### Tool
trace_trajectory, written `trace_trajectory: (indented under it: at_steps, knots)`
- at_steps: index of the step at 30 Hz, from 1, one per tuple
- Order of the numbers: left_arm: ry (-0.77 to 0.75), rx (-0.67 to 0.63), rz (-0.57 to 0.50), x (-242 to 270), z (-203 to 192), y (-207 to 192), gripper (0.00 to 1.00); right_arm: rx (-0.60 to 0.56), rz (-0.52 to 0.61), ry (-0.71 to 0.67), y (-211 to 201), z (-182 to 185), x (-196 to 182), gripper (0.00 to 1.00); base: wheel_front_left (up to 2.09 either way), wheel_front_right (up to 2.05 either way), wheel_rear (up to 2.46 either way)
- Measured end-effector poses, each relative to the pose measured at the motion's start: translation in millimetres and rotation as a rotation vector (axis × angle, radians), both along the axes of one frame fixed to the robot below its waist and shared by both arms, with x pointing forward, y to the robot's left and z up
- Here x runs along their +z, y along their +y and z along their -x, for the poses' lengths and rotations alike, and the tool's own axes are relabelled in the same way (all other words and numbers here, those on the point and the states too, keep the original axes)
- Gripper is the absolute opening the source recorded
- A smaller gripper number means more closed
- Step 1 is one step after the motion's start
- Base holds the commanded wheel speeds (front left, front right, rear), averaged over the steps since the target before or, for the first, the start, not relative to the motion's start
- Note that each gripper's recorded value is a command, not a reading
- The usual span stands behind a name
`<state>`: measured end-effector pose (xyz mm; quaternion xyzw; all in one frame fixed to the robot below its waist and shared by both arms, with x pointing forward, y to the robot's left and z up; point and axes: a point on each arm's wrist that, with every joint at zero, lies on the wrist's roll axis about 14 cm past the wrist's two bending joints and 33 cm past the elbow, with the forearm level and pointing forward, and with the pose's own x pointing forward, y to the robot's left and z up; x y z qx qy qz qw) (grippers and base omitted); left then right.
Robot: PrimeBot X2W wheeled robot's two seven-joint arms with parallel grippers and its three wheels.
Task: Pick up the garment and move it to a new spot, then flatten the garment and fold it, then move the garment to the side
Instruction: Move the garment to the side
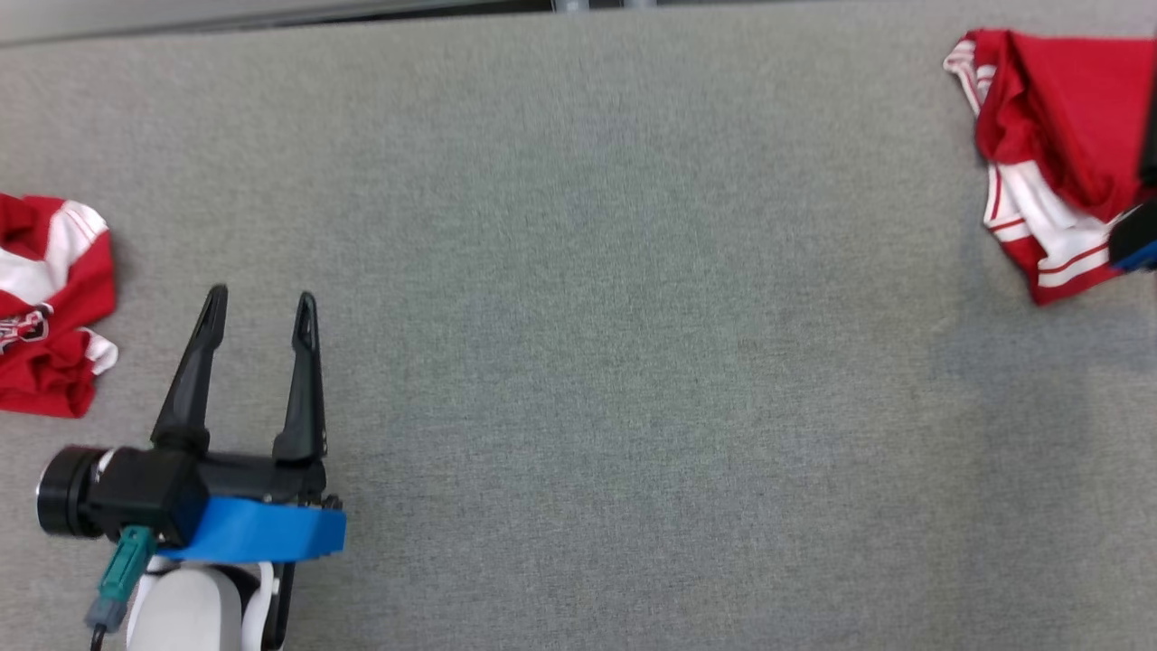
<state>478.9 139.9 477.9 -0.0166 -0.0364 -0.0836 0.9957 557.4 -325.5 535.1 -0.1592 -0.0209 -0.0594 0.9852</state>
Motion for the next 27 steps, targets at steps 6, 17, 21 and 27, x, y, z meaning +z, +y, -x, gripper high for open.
trace_trajectory:
  at_steps: [6,17,21,27]
  knots:
    - [0.006,0.044,0.003,9.9,29.5,14.1,1.0,0.153,-0.082,-0.048,70.2,30.3,6.4,1.0,0.0,0.0,0.0]
    - [-0.019,0.094,0.02,29.2,64.8,28.1,1.0,0.271,-0.266,-0.059,141.9,103.7,-5.7,1.0,0.0,0.0,0.0]
    - [-0.02,0.102,0.026,31.6,76.2,30.3,1.0,0.255,-0.302,-0.058,144.0,129.1,-10.9,1.0,0.0,0.0,0.0]
    - [-0.024,0.11,0.033,34.7,94.2,32.8,1.0,0.23,-0.341,-0.05,144.0,165.2,-18.6,1.0,0.0,0.0,0.0]
